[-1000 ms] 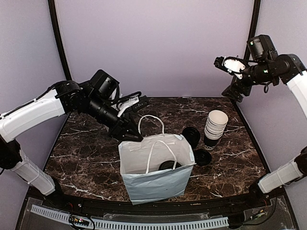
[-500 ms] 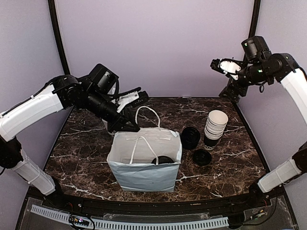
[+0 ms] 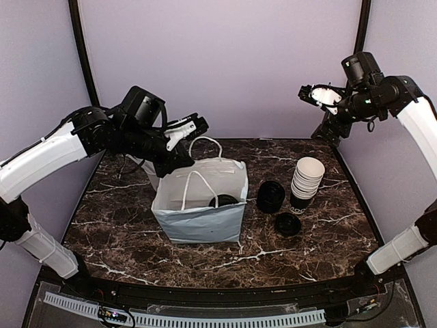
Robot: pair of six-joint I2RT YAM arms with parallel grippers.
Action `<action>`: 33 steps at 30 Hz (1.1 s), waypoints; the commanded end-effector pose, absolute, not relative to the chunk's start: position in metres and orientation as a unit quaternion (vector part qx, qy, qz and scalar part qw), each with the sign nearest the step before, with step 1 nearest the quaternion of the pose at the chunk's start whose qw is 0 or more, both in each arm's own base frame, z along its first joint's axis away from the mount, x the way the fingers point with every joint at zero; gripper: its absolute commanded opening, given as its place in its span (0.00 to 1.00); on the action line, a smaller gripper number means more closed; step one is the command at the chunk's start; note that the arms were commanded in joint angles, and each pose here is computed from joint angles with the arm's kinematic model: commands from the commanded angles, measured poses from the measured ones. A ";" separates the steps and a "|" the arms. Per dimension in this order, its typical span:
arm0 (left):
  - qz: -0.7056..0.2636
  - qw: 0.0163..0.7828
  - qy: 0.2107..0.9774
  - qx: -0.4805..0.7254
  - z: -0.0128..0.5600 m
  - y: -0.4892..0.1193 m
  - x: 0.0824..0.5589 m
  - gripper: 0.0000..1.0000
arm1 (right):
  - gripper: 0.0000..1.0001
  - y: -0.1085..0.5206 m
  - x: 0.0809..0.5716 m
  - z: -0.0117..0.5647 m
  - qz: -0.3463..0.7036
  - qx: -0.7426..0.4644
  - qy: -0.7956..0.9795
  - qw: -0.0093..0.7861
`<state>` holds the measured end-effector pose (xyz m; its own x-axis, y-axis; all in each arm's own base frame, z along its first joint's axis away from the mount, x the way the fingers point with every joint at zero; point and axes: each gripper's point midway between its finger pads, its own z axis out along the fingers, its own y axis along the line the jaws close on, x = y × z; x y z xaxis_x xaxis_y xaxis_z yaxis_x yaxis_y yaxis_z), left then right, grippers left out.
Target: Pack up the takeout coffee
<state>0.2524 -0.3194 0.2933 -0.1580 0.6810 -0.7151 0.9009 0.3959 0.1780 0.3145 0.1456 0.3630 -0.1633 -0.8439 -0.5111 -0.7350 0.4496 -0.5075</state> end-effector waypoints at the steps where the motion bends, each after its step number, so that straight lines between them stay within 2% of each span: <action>1: -0.129 0.446 0.724 0.509 0.326 -0.315 0.262 0.00 | 0.99 0.143 0.322 0.361 -0.080 -0.512 0.763 0.386; 9: -0.145 0.450 0.725 0.502 0.314 -0.322 0.252 0.00 | 0.99 0.144 0.323 0.356 -0.077 -0.516 0.764 0.379; 16: -0.174 0.411 0.718 0.535 0.287 -0.347 0.210 0.00 | 0.99 0.147 0.326 0.348 -0.072 -0.522 0.766 0.368; 28: -0.200 0.392 0.711 0.548 0.274 -0.380 0.138 0.00 | 0.99 0.155 0.336 0.340 -0.064 -0.529 0.768 0.355; 33: -0.199 0.391 0.711 0.549 0.271 -0.385 0.135 0.00 | 0.99 0.158 0.339 0.340 -0.060 -0.531 0.767 0.354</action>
<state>0.1329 -0.3826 0.2667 -0.0654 0.6511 -0.7562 0.9474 0.2785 0.1578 0.3350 0.1537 0.3288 -0.2025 -0.8688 -0.4519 -0.7796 0.4222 -0.4625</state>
